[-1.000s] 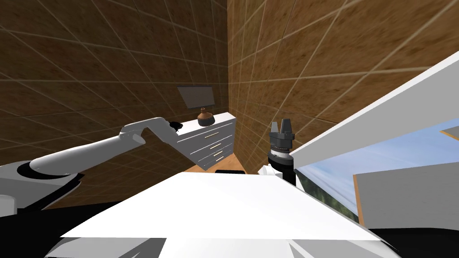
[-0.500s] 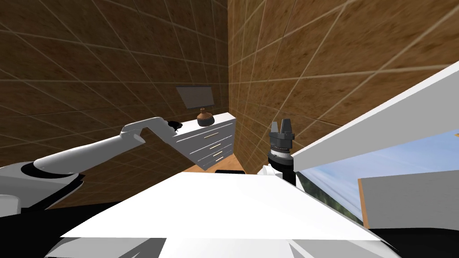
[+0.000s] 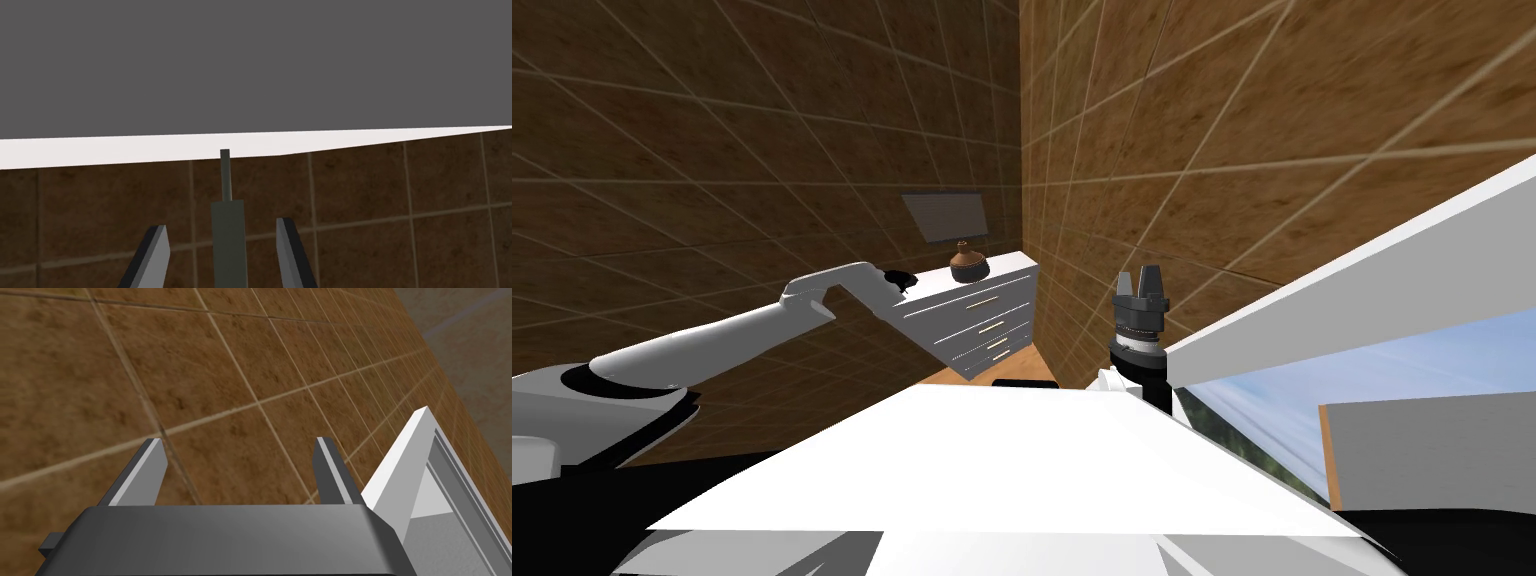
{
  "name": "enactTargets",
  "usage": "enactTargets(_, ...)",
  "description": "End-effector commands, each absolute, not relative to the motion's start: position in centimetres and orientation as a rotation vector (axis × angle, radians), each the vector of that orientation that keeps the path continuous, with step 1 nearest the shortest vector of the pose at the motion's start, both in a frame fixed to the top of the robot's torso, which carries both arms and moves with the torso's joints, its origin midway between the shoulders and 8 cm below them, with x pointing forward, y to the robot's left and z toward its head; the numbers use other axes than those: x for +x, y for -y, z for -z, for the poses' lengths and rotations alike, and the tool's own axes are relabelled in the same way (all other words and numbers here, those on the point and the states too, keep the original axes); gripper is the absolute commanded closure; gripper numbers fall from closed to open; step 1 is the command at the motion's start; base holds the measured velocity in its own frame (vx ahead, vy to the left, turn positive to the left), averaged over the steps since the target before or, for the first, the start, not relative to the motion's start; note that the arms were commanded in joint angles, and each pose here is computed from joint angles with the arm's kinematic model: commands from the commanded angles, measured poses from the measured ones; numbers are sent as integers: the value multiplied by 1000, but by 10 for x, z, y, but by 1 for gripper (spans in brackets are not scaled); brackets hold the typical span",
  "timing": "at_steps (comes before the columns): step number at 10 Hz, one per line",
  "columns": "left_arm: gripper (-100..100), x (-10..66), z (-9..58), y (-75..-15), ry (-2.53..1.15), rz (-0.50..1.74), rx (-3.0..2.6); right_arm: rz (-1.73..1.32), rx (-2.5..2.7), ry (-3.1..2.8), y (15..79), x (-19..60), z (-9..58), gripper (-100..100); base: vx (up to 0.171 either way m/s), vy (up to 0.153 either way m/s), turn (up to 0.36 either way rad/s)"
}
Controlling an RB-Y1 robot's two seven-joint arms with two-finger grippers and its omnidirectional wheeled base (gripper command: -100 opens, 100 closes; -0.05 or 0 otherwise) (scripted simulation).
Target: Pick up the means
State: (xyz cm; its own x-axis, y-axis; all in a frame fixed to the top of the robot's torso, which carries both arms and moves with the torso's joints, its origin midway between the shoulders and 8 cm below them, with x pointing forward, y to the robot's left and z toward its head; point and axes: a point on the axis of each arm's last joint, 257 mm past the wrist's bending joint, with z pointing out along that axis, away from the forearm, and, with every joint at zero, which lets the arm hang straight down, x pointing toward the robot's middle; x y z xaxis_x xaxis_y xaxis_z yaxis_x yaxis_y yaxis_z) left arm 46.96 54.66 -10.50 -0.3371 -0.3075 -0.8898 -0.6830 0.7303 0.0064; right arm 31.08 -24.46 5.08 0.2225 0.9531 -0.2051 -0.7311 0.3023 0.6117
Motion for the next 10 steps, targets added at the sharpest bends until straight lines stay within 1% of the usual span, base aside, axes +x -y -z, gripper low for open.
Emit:
enactTargets(1,100,470,105,-547,-1935,-472,-759,-1213,431,-612,245,311,-51,0,0,0,0)
enactTargets(4,100,470,105,-547,-1933,-472,-760,-1213,431,-612,245,311,-51,0,0,0,0)
enactTargets(5,0,470,105,-547,-1933,-472,-760,-1213,431,-612,245,311,-51,0,0,0,0)
enactTargets(6,100,465,102,-539,-1932,-477,-769,-1213,431,-612,245,311,-51,0,-11,30,-71)
enactTargets(10,100,455,98,-526,-1927,-486,-784,-1213,431,-613,245,311,-51,0,-24,41,-49)
